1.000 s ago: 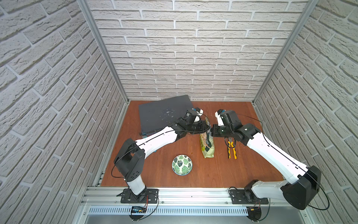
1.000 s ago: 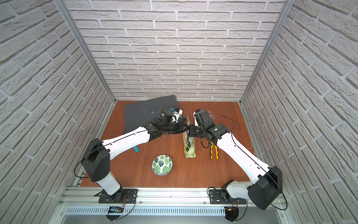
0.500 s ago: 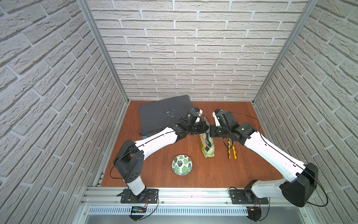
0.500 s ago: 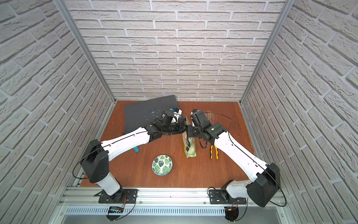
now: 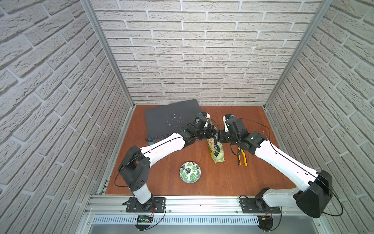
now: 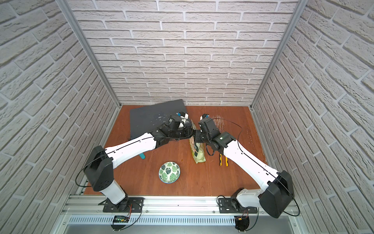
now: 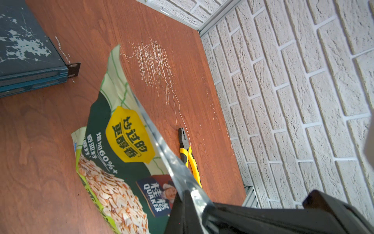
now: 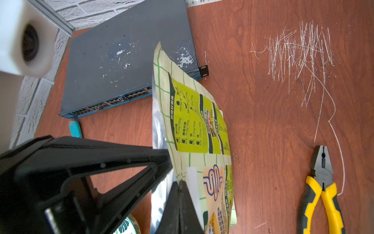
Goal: Pour the oats into the breakfast bowl
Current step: Open the oats bag at the center of the board.
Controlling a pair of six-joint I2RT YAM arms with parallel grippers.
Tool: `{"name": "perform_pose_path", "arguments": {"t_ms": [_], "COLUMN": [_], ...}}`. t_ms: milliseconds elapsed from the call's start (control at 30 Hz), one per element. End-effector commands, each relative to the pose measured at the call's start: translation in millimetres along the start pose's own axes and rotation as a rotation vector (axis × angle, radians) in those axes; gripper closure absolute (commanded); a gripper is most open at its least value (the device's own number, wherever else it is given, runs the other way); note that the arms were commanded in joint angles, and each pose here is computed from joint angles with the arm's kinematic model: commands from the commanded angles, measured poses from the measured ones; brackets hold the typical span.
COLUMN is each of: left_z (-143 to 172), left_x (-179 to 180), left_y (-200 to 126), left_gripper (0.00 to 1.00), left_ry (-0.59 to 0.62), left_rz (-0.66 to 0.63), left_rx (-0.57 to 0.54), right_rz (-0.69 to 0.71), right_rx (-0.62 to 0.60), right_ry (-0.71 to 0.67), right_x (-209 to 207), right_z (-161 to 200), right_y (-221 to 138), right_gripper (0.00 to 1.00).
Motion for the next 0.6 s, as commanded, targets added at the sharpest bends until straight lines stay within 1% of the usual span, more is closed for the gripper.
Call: {"name": "perform_pose_path", "arguments": {"t_ms": [0, 267, 333, 433, 567], "left_z": [10.3, 9.4, 9.8, 10.3, 9.2], "left_x": [18.6, 13.1, 12.9, 12.4, 12.4], "left_y": [-13.9, -16.6, -16.1, -15.4, -17.7], "left_gripper": [1.0, 1.0, 1.0, 1.0, 1.0], "left_ry": [-0.019, -0.033, -0.035, -0.04, -0.037], "left_rz": [-0.109, -0.061, -0.056, -0.047, -0.043], "left_rx": [0.049, 0.054, 0.059, 0.062, 0.045], "right_rz": [0.047, 0.076, 0.06, -0.026, -0.095], "right_rx": [-0.258, -0.268, -0.262, -0.208, -0.106], "right_ry": [0.077, 0.044, 0.036, 0.042, -0.026], "right_x": [-4.4, -4.5, -3.6, -0.3, -2.4], "right_z": [-33.4, -34.6, -34.0, -31.8, -25.2], "right_y": [-13.3, -3.7, -1.0, 4.3, 8.9], "right_gripper": [0.97, 0.97, 0.97, 0.97, 0.97]}}
Point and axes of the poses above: each gripper's point midway between its finger pads, its own y axis out along the fingers, its own x axis along the line the jaws close on, z = x × y, the point moved 9 cm from there along -y, back along the fingers, and after that the axes turned 13 degrees about y, right-handed, at the moved point
